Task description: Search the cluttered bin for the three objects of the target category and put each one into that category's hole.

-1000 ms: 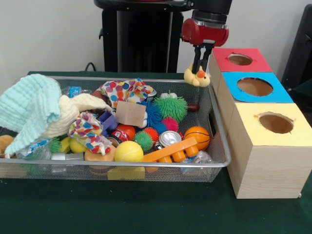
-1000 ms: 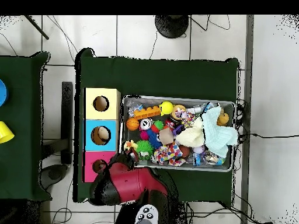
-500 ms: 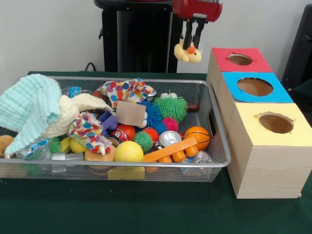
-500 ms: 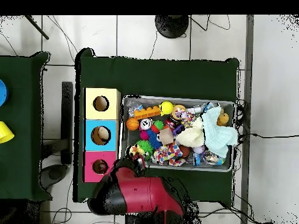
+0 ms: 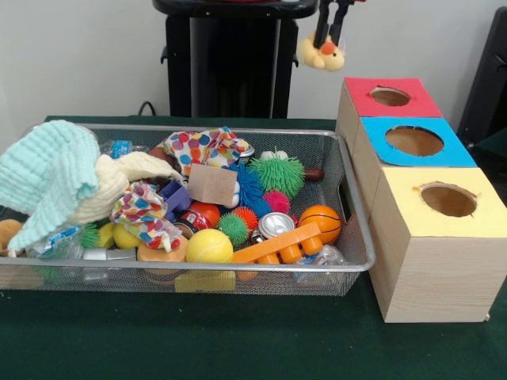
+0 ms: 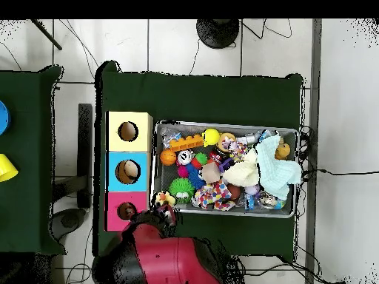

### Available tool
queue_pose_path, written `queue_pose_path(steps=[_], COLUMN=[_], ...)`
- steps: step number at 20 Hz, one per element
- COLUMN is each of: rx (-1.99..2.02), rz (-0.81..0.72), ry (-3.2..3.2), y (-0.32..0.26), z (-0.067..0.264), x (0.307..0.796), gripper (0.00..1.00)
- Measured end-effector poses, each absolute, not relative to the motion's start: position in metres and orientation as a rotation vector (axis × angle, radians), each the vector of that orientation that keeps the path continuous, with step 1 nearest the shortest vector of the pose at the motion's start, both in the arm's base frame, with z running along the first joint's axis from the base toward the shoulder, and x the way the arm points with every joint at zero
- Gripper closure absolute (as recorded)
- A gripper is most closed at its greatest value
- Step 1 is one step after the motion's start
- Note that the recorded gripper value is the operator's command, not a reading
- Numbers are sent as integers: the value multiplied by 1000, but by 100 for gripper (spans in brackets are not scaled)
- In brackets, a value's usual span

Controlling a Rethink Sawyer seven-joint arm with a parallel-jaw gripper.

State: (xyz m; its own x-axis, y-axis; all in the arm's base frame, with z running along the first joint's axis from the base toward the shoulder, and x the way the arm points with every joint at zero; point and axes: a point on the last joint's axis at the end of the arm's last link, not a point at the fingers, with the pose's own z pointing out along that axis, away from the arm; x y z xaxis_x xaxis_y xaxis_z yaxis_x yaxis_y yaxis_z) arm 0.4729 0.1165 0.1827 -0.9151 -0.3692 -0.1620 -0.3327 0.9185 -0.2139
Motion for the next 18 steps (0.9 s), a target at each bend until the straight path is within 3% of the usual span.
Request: queue_pose_path(steps=[10,18], rx=[-683,-678], rz=[-282,-279], ry=[2849,2811], y=[162,152], z=[177,161], x=[447,432], gripper=[100,100])
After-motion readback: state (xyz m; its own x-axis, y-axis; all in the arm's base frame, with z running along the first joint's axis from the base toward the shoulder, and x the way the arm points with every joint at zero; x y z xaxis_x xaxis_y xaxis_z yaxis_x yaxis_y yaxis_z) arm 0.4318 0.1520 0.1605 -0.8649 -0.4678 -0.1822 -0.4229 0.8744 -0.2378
